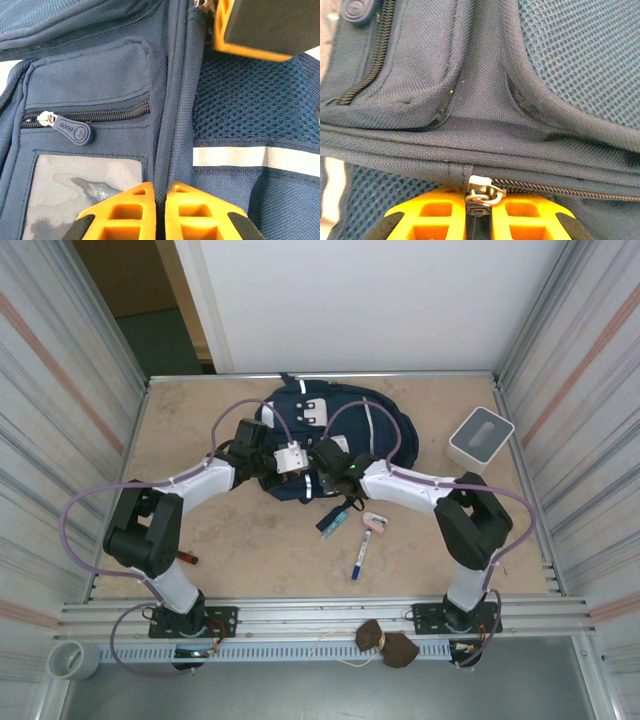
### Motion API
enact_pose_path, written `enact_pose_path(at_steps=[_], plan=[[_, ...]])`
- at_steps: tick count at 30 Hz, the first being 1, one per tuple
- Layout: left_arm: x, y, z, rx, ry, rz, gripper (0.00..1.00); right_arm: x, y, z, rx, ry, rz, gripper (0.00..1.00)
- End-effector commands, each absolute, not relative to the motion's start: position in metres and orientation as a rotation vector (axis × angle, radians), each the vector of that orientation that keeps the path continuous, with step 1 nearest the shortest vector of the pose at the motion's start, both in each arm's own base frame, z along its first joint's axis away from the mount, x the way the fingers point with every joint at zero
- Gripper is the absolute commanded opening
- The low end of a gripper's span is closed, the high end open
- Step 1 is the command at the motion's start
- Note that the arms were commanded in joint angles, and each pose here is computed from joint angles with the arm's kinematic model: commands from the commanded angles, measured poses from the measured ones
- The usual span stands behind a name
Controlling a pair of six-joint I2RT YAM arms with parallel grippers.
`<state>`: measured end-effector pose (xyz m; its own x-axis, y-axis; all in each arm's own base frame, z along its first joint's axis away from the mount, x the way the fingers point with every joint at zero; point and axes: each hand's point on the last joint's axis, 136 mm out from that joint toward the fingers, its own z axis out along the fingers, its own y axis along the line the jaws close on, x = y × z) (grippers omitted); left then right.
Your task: Pack the student bag
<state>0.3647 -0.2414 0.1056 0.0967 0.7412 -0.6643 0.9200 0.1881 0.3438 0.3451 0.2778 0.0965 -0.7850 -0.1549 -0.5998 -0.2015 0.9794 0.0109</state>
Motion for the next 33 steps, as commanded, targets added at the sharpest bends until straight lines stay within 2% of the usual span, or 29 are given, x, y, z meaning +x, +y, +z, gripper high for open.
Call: enact_pose_path(at_steps=[1,9,18,24,33], plan=[[0.355,-0.251,0.126,1.588,1.618,-0.366,0.01,0.344,0.295,0.125,-0.194,2.459,0.407,0.09],[0.357,-0.247,0.126,1.582,1.628,-0.35,0.0,0.35,0.242,0.105,-0.038,2.527,0.248,0.04],[0.366,-0.23,0.124,1.547,1.66,-0.301,0.0,0.338,0.191,0.091,-0.006,2.591,0.256,0.05],[0.364,-0.236,0.127,1.545,1.641,-0.349,0.0,0.339,0.204,0.087,-0.151,2.567,0.376,0.13],[0.361,-0.239,0.127,1.557,1.639,-0.351,0.0,0.352,0.193,0.088,-0.203,2.521,0.073,0.29]])
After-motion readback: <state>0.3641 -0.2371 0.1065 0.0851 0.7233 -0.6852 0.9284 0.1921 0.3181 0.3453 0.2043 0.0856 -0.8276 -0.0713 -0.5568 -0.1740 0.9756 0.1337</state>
